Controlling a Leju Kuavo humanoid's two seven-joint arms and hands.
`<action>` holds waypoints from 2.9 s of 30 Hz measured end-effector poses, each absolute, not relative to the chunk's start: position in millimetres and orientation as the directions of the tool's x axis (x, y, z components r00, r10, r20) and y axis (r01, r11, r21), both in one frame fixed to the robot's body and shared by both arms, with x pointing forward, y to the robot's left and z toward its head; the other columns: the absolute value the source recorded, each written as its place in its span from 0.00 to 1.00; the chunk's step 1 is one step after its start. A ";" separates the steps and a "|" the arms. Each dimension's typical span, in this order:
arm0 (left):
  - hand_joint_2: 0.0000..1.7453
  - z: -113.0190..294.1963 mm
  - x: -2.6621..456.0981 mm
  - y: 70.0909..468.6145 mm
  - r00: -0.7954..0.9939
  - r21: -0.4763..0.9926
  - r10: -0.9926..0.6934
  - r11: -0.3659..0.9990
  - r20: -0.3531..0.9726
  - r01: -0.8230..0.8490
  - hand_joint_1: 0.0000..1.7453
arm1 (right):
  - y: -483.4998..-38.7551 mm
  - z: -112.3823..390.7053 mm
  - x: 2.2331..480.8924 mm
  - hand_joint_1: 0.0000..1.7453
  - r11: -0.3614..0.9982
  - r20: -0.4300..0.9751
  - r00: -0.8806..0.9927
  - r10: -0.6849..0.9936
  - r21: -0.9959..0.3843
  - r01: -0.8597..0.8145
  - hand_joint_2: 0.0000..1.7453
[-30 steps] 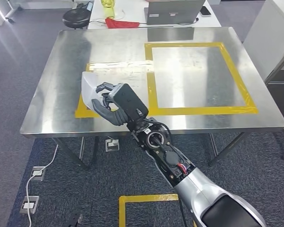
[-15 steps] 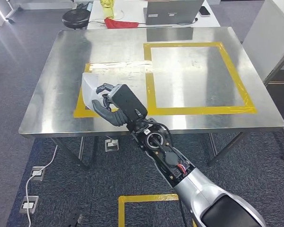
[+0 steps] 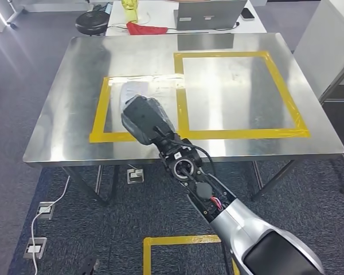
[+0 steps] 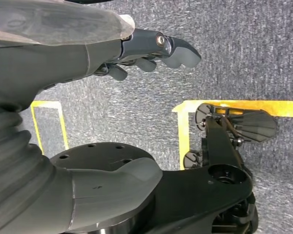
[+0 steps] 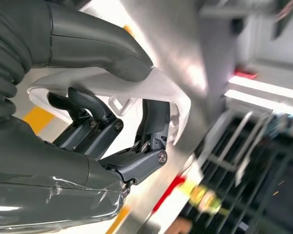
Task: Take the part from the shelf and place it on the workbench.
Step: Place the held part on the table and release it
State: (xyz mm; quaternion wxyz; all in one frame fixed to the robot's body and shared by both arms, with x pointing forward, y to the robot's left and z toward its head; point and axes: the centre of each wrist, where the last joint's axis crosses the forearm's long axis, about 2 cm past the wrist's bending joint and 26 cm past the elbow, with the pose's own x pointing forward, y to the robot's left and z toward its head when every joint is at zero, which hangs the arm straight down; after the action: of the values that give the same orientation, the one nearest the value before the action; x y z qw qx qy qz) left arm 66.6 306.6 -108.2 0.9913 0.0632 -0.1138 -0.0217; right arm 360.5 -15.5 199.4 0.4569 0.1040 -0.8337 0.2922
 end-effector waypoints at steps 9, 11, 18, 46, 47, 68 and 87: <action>1.00 -108.2 67.5 304.0 0.972 0.119 -0.062 0.992 0.227 0.036 0.00 | -11.8 208.1 367.1 1.00 0.726 0.759 -0.566 0.322 -0.581 -0.368 1.00; 1.00 -108.2 67.5 302.8 0.972 0.115 -0.064 0.993 0.226 0.039 0.00 | -9.3 210.6 367.1 1.00 0.705 0.746 -0.565 0.352 -0.608 -0.364 1.00; 1.00 -108.2 67.6 299.5 0.971 0.108 -0.074 0.993 0.227 0.050 0.00 | -1.7 215.0 364.5 1.00 0.648 0.697 -0.595 0.400 -0.674 -0.355 1.00; 1.00 -107.2 74.2 296.0 0.965 0.105 -0.090 0.992 0.245 0.066 0.00 | -6.7 214.4 374.5 1.00 0.776 0.885 -0.465 -0.018 -0.281 -0.564 1.00; 1.00 -107.2 74.2 296.0 0.965 0.104 -0.089 0.992 0.245 0.065 0.00 | -7.0 214.3 374.8 1.00 0.777 0.885 -0.465 -0.016 -0.282 -0.563 1.00; 1.00 -105.7 82.2 297.8 0.960 0.117 -0.105 0.990 0.259 0.076 0.00 | -10.1 215.2 378.9 1.00 0.786 0.882 -0.470 -0.016 -0.280 -0.551 1.00; 1.00 -106.5 77.3 301.8 0.963 0.125 -0.096 0.990 0.250 0.066 0.00 | -13.9 206.2 377.9 1.00 0.801 0.883 -0.469 -0.015 -0.270 -0.534 1.00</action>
State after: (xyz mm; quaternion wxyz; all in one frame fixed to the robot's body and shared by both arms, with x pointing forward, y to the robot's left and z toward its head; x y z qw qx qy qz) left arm 77.3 301.8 -106.5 0.9891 0.0576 -0.1290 -0.0409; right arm 377.9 -13.9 206.2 0.4871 0.1684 -0.8145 0.2665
